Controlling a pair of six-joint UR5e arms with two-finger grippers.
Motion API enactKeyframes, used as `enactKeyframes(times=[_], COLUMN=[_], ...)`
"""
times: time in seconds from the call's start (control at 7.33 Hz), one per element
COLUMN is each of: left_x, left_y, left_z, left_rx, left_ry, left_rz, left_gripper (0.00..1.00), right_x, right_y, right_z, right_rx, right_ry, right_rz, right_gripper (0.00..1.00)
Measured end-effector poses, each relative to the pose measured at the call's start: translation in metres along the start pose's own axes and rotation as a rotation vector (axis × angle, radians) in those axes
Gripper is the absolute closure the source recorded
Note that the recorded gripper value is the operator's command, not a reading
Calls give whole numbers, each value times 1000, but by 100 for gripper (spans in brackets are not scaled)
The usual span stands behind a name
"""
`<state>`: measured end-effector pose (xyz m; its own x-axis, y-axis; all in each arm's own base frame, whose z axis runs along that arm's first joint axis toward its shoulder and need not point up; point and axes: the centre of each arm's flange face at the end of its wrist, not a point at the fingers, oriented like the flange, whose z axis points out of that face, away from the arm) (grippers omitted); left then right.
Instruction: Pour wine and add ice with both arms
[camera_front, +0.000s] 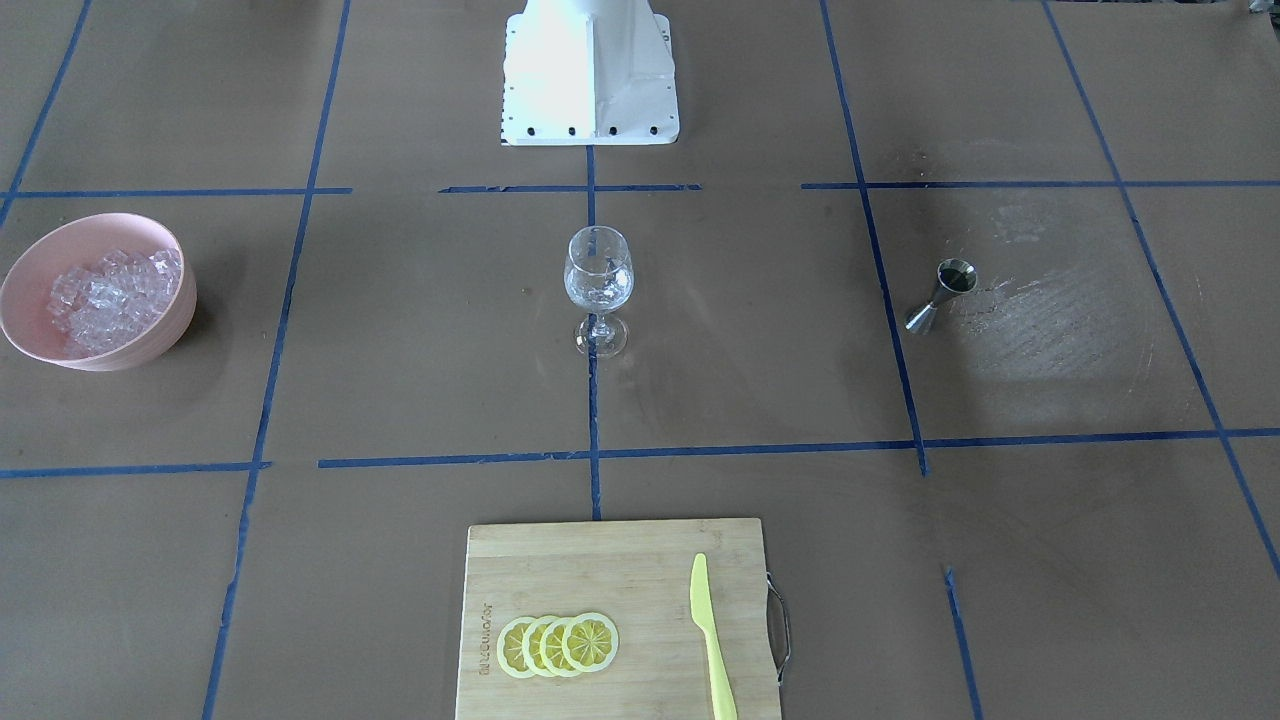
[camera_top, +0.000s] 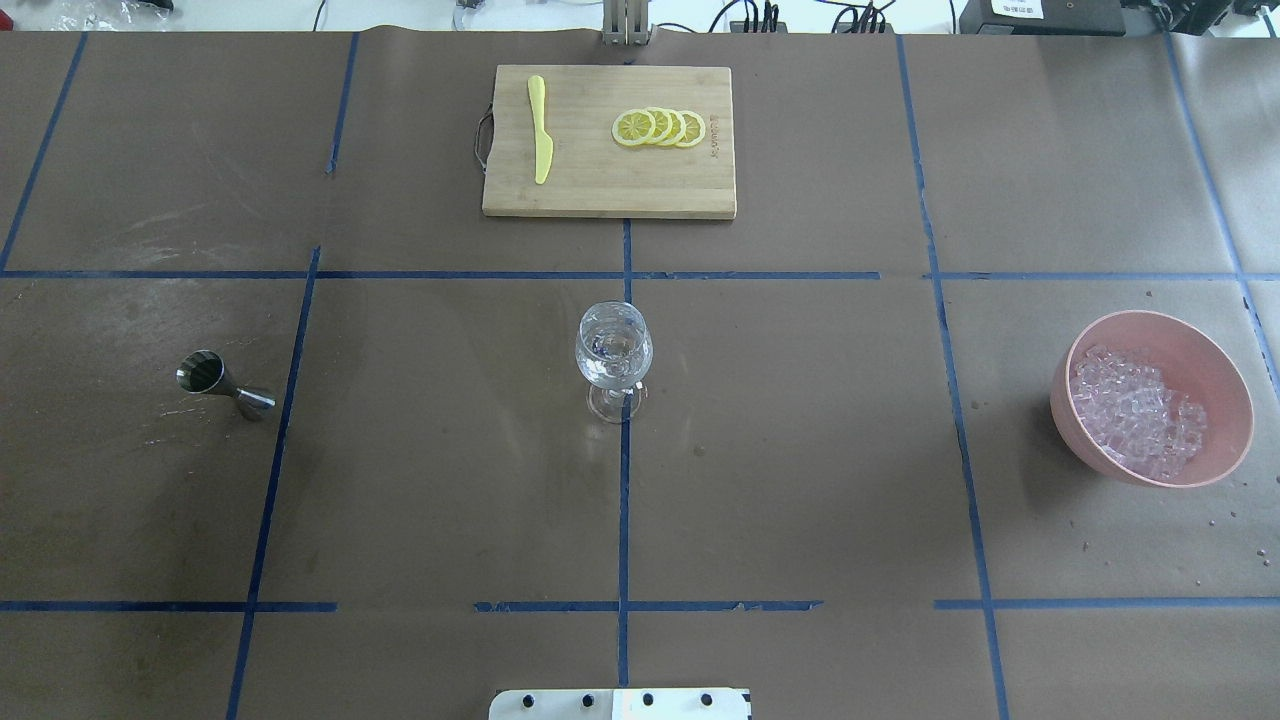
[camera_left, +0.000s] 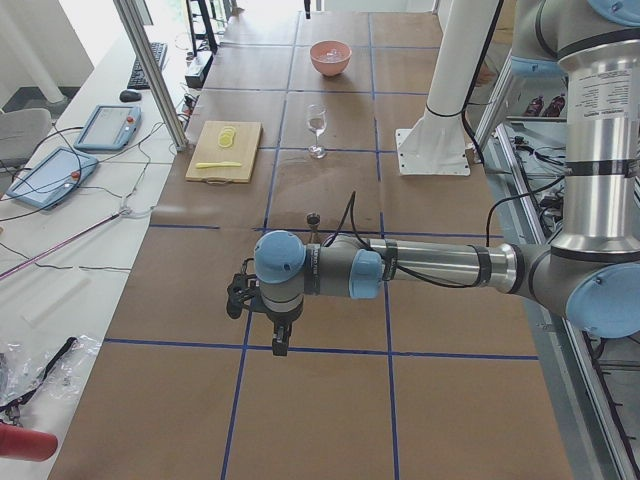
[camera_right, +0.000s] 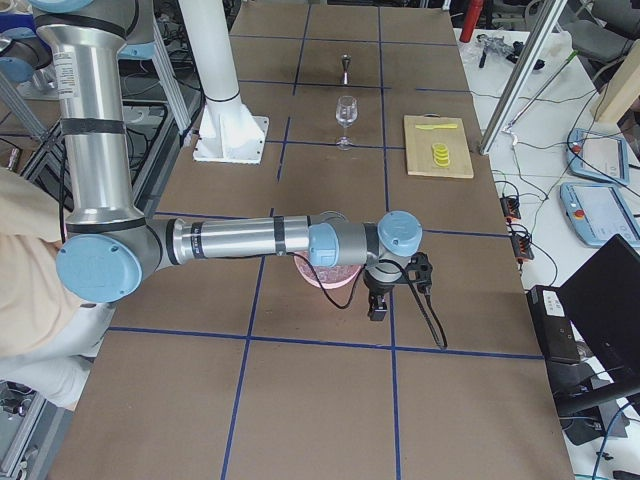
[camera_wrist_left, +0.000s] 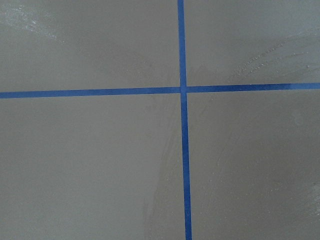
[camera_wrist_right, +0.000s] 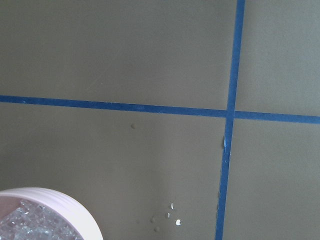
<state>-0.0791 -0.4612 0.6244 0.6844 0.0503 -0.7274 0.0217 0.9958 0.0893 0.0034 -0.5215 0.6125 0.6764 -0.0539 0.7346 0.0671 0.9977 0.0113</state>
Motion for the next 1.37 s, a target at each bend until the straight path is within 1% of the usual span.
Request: enactKeyframes(times=[0.41,0.96,1.37], left_x=[18,28,29], left_y=[-11,-12,-12], left_z=[-14,-16,-16], left_rx=[34,37,40], left_ry=[-4,-4,3], left_rz=[45,56,63], left_gripper=[0,0,0], right_x=[3,-5,-7], right_y=[1,-4,-5], right_z=[0,-8,-8], right_rx=[2,18,20], right_ry=[25,24,21], right_rz=[1,-17,-18], right_gripper=[0,0,0])
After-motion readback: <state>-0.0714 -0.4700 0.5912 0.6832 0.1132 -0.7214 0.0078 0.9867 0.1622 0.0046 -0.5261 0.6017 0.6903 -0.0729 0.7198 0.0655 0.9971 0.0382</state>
